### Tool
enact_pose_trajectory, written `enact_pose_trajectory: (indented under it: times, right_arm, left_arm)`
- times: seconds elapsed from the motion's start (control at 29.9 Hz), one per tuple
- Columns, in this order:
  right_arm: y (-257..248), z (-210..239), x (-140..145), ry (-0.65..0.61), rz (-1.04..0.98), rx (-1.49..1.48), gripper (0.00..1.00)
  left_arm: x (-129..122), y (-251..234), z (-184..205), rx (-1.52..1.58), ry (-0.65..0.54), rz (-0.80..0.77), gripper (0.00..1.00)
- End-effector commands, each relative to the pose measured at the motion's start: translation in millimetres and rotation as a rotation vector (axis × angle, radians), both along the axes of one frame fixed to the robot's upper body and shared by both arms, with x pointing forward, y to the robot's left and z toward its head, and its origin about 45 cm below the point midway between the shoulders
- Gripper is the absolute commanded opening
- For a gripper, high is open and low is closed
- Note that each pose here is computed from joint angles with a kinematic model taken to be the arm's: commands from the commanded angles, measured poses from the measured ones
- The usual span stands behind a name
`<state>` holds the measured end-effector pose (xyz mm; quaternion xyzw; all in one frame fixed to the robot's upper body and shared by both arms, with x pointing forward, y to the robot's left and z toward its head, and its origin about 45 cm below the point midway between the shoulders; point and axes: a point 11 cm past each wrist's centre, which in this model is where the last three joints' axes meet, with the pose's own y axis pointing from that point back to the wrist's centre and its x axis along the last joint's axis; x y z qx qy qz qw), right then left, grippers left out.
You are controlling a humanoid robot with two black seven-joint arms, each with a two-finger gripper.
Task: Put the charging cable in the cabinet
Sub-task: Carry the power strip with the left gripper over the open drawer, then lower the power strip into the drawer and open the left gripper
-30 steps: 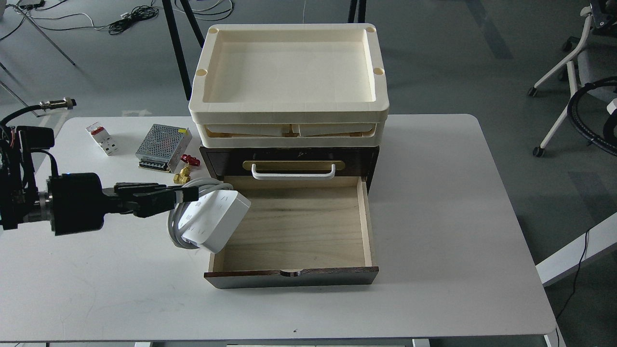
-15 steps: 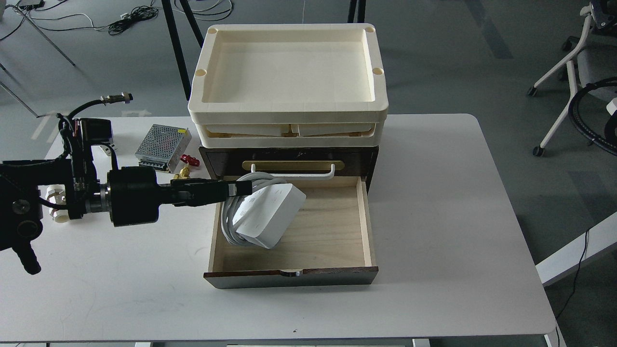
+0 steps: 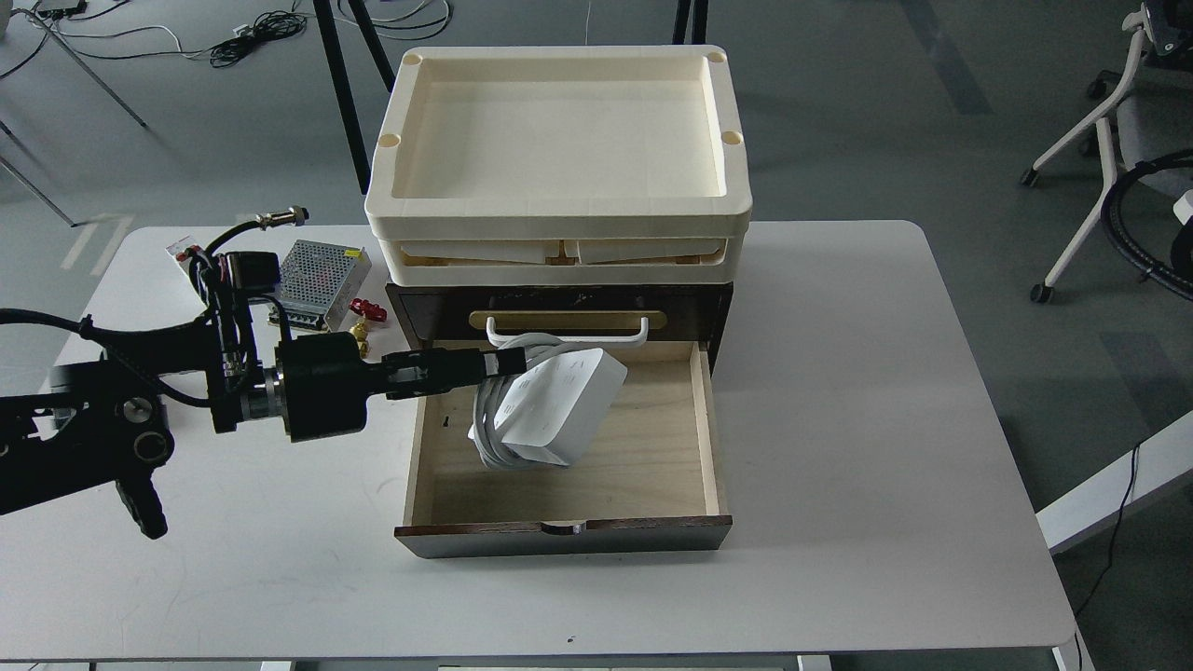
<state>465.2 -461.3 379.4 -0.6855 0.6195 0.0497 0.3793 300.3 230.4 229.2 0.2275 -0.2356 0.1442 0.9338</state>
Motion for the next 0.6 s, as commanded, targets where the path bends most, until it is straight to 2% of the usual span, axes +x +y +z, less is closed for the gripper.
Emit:
enact_pose_trajectory:
  times: [0.0,0.27,0.47,0.57]
  right_arm:
    - [0,-1,0,0.003,0.000,-0.002,0.99]
    - [-1,-4,-1,0.009,-0.003,0.000,0.99]
    - [-4,-5,-2,0.011,-0.007,-0.003,0.99]
    - [-4,-5,-3,0.012,-0.007,-0.004,0.99]
  left_arm:
    - [-1,-5,-8,-0.004,0.004,-0.004,0.06]
    - [6,-5,-16,0.005,-0.031,0.024,0.06]
    - [15,1,-35,0.042,-0.028,0.051,0.06]
    - [15,5,-42,0.069,-0.065,0.058,0.06]
